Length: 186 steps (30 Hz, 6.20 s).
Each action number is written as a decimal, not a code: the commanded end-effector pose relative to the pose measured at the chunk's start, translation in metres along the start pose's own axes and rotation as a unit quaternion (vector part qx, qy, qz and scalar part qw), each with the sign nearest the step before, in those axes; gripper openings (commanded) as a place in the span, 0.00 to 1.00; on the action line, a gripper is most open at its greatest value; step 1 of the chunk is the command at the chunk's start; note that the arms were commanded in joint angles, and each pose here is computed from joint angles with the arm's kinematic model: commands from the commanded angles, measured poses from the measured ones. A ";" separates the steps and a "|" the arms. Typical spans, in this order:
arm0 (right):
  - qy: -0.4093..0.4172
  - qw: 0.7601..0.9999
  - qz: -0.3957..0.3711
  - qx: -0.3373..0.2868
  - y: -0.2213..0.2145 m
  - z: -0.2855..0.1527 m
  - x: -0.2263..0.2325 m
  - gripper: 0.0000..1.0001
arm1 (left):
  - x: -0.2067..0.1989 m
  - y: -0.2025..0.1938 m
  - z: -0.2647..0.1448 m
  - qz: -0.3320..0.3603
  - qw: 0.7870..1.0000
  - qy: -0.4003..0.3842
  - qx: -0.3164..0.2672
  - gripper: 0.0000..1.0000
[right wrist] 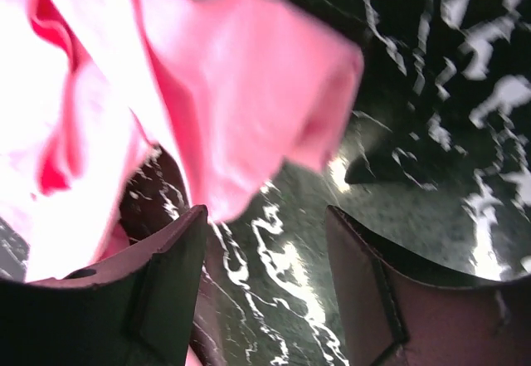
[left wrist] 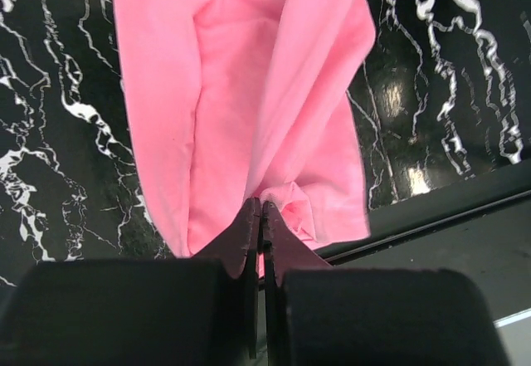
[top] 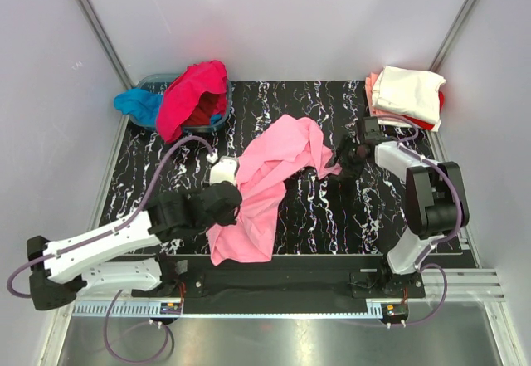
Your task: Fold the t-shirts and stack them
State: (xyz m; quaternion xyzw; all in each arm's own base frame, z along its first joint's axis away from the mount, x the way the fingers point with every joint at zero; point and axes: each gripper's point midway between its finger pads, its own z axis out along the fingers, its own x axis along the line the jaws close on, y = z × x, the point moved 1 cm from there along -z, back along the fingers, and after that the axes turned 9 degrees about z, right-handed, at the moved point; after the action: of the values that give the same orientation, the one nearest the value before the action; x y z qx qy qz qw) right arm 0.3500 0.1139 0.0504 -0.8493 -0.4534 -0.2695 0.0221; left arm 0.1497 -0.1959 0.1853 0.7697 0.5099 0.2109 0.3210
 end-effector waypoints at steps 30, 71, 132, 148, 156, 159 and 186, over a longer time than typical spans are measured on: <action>-0.023 0.982 -0.188 0.013 -0.029 0.000 0.051 0.61 | 0.026 -0.038 0.010 -0.050 0.998 0.028 -0.003 0.00; 0.162 0.947 -0.119 -0.249 0.016 -0.279 0.116 0.00 | 0.070 0.097 -0.113 0.007 0.978 0.035 -0.205 0.00; -0.082 0.982 -0.088 -0.146 0.115 -0.126 0.087 0.81 | 0.181 0.148 0.060 -0.043 0.987 0.154 -0.031 0.74; -0.023 0.999 0.011 -0.019 0.070 -0.027 0.010 0.52 | 0.095 0.023 0.065 -0.198 0.974 -0.025 -0.110 0.72; -0.037 0.999 0.021 -0.012 0.094 0.009 0.000 0.51 | 0.084 -0.005 0.096 -0.219 0.967 -0.045 -0.124 0.66; -0.045 0.999 0.023 -0.010 0.101 0.019 -0.004 0.50 | 0.082 0.000 0.098 -0.218 0.964 -0.055 -0.142 0.66; 0.030 0.999 0.020 0.001 0.157 0.046 0.069 0.00 | 0.076 -0.004 0.110 -0.223 0.963 -0.071 -0.136 0.59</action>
State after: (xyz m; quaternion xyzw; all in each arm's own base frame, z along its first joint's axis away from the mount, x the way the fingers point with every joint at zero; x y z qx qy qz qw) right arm 0.5097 0.0739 0.0808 -0.8521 -0.4316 -0.2954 0.0211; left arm 0.2403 -0.1510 0.0903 0.6141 0.6246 0.1360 0.4630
